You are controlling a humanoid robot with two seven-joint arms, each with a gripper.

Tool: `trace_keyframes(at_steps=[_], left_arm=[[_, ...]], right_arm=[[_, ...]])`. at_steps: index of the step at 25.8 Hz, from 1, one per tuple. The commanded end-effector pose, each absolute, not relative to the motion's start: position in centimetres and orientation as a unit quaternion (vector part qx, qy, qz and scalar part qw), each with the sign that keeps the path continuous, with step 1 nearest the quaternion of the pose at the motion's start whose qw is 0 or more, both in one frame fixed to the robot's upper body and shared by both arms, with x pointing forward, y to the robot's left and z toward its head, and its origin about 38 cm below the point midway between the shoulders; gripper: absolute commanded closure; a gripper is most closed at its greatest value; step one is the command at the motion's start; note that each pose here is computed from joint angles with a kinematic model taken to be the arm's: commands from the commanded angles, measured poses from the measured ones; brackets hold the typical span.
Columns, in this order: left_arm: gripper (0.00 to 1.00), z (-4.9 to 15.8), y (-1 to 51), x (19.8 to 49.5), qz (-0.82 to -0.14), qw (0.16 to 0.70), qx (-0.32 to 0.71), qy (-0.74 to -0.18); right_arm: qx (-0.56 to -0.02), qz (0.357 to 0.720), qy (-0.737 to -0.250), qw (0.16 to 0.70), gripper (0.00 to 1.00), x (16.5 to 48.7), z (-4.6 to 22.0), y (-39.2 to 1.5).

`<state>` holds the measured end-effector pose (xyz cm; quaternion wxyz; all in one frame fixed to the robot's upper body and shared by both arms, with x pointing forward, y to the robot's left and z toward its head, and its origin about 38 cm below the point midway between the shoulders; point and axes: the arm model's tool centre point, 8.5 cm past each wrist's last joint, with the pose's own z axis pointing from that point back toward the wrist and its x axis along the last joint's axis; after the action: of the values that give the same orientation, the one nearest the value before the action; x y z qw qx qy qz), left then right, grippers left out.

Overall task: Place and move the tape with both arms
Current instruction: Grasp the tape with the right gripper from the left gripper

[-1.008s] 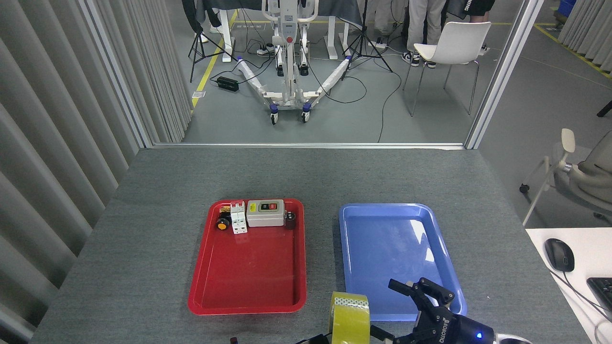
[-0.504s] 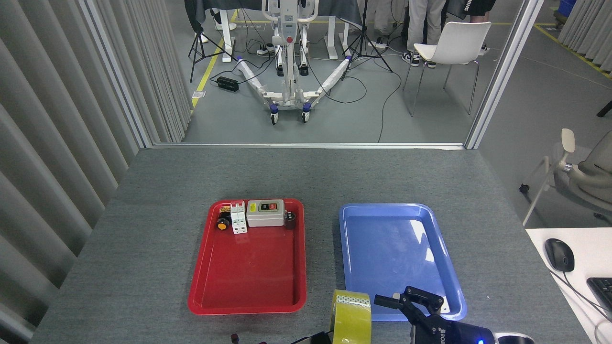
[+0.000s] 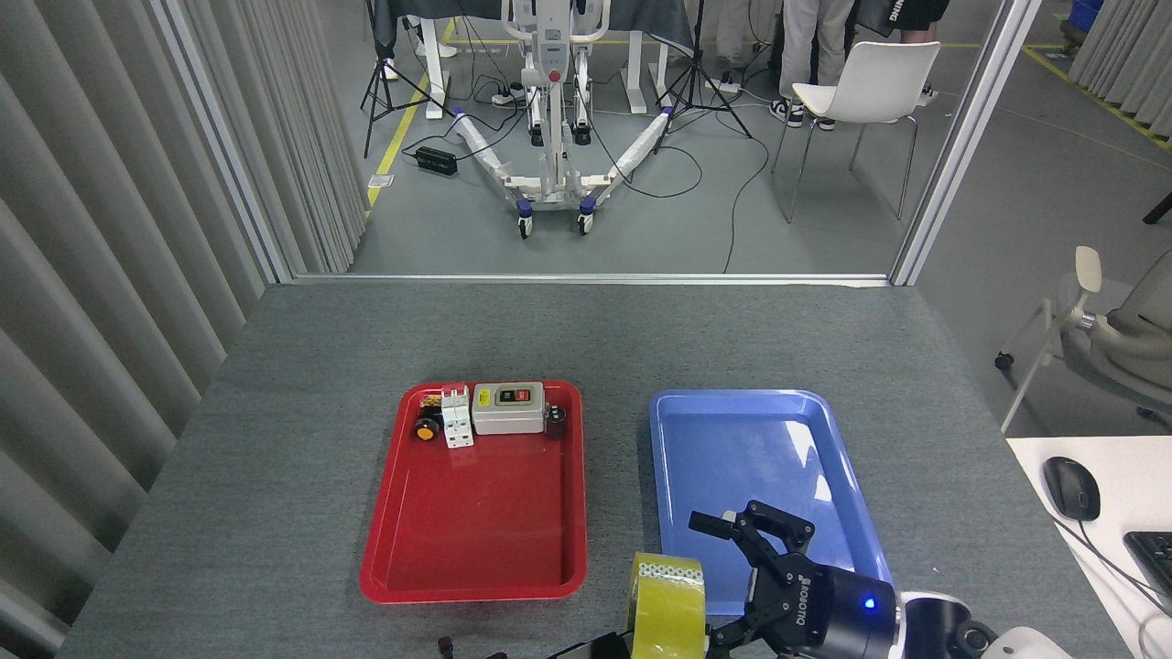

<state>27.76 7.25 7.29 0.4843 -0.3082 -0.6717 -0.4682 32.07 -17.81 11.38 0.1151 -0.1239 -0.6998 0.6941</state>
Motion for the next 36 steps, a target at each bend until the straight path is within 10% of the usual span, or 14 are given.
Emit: trace_keyframes(at_steps=[1,19,27,32,35,36], left_arm=[[0.96,7.2,7.3,27.7,-0.468,0.485,-0.308,-0.672],[0.96,6.5,8.3,28.1,-0.464,0.490,-0.299,-0.675],[0.95,6.4,8.5,28.1,-0.464,0.487,-0.298,-0.677],[0.53,6.3,8.7,28.2,-0.468,0.483,-0.292,-0.680],[0.01,6.2,8.9,28.2,-0.474,0.474,-0.287,-0.684],[0.00,6.3,8.9,28.2,-0.476,0.468,-0.285,-0.688]], right_arm=[[-0.118,0.695,-0.698,0.121,0.04,32.4,10.9,-16.4],[-0.106,0.701,-0.696,0.112,0.72,31.9,10.7,-16.5],[-0.102,0.702,-0.696,0.111,0.82,31.7,10.7,-16.6],[-0.102,0.701,-0.697,0.110,0.82,31.8,10.7,-16.5],[-0.102,0.701,-0.697,0.111,0.82,31.7,10.7,-16.5],[-0.102,0.701,-0.697,0.111,0.82,31.7,10.7,-16.5]])
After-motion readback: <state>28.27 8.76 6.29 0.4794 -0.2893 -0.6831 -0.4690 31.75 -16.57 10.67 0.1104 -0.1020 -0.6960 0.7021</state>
